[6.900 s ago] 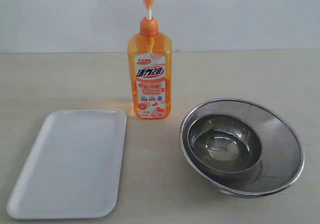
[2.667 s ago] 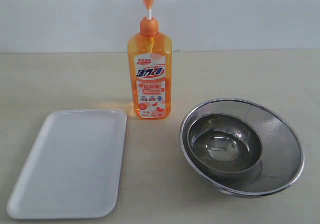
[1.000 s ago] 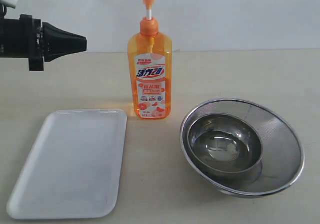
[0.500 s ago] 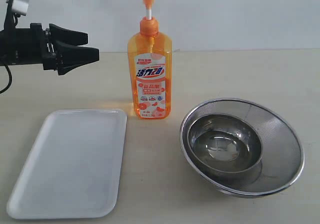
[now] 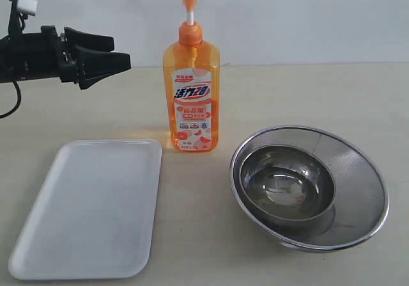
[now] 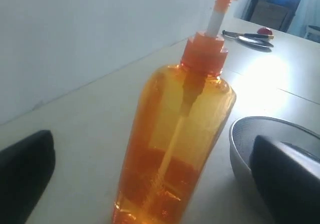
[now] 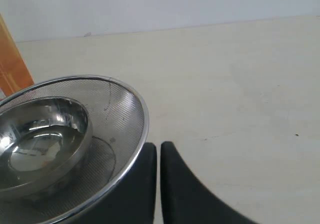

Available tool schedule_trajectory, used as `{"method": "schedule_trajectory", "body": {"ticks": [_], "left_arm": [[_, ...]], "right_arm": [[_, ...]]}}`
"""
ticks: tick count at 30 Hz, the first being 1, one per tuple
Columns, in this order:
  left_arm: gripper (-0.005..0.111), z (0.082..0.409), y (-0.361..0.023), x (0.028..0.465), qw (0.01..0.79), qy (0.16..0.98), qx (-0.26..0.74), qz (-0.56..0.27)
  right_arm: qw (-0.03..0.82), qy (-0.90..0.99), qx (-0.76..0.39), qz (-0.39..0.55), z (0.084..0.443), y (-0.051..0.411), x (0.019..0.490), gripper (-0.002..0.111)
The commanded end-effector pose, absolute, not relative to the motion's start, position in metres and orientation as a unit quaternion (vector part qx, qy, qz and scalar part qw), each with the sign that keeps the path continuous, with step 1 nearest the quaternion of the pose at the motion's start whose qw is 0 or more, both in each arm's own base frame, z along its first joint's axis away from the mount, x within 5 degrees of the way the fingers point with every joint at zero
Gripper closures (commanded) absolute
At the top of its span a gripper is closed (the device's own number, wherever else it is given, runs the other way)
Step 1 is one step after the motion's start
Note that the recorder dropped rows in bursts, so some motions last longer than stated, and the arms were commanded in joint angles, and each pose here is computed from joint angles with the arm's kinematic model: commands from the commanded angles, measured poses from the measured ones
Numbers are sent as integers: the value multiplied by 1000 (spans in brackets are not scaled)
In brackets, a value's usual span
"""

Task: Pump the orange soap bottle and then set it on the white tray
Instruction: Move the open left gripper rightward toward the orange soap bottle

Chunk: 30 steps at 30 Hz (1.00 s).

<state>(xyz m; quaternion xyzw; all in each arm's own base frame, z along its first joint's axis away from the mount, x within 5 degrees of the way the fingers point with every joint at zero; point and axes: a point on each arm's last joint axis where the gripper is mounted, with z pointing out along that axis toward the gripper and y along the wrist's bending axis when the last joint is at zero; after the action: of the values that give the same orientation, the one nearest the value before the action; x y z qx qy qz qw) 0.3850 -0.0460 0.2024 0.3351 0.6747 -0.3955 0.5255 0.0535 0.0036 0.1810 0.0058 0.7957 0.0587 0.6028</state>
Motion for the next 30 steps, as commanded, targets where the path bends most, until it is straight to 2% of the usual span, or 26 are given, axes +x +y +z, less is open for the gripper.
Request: {"method": "schedule_trajectory", "body": {"ticks": [1,12,15,25,30], "left_arm": [[-3,205,-48,387,533,668,331,-400],[-3,204,-50,386,507,685,301,-428],[-3,204,-52,386,518,675,323,-414],[-3,200,-68,386,518,671,344,-403],[-3,192,-88,385,501,676,355,-408]], "right_arm": [[610,790,6,56,183,3,54,108],[610,790,6,56,183,3,54,108],[610,790,6,56,183,3,54,108],[608,792,6,56,182,3,53,108],[608,792,6,56,182,3,53,108]]}}
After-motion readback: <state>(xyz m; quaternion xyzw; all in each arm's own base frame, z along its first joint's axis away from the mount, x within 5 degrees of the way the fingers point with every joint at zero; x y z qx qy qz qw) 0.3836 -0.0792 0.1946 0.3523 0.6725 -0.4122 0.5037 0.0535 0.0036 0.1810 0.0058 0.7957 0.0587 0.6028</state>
